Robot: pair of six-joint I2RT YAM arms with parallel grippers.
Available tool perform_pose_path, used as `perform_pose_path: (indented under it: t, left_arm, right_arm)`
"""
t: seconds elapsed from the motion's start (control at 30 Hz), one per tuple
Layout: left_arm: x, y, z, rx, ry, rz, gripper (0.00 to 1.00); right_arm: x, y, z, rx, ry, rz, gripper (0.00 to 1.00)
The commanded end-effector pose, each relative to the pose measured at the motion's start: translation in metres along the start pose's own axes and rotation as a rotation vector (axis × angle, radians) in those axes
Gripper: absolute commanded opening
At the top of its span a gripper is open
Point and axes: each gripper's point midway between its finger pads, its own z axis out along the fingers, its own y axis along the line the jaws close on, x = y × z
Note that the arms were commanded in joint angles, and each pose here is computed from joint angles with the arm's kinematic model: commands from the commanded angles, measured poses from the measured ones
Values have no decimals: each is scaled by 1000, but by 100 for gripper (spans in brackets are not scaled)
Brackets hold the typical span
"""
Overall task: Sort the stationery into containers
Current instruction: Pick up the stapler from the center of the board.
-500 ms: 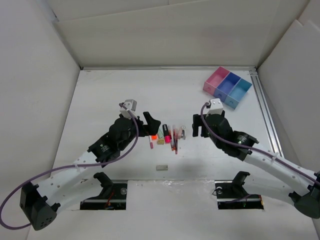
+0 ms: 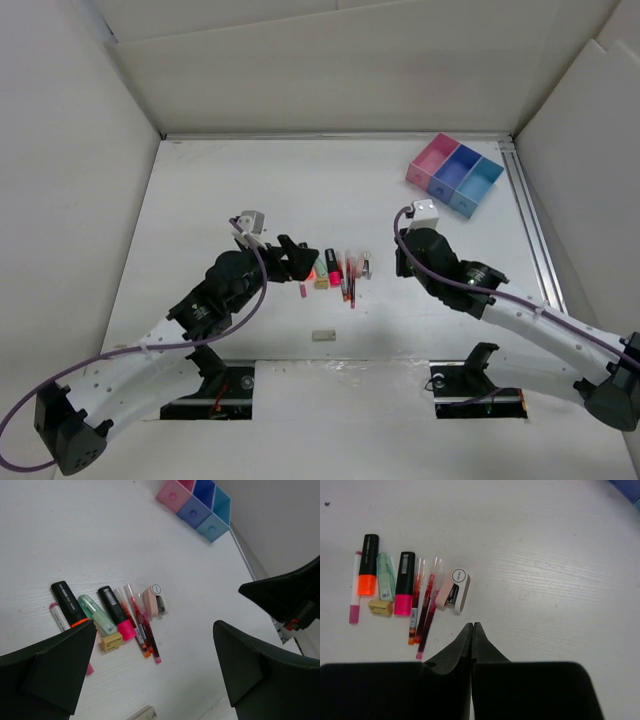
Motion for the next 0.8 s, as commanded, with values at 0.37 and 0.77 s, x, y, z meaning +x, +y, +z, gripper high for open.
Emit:
perform_pose_path:
  t: [0.37,0.77]
  left_arm:
    - [7,14,0,-53,-4,-49,0]
    - [22,13,-8,4,29,-39,68]
  right_arm:
    - [67,61,73,4,231,-93,53]
    - [70,56,109,100,224,-60,76]
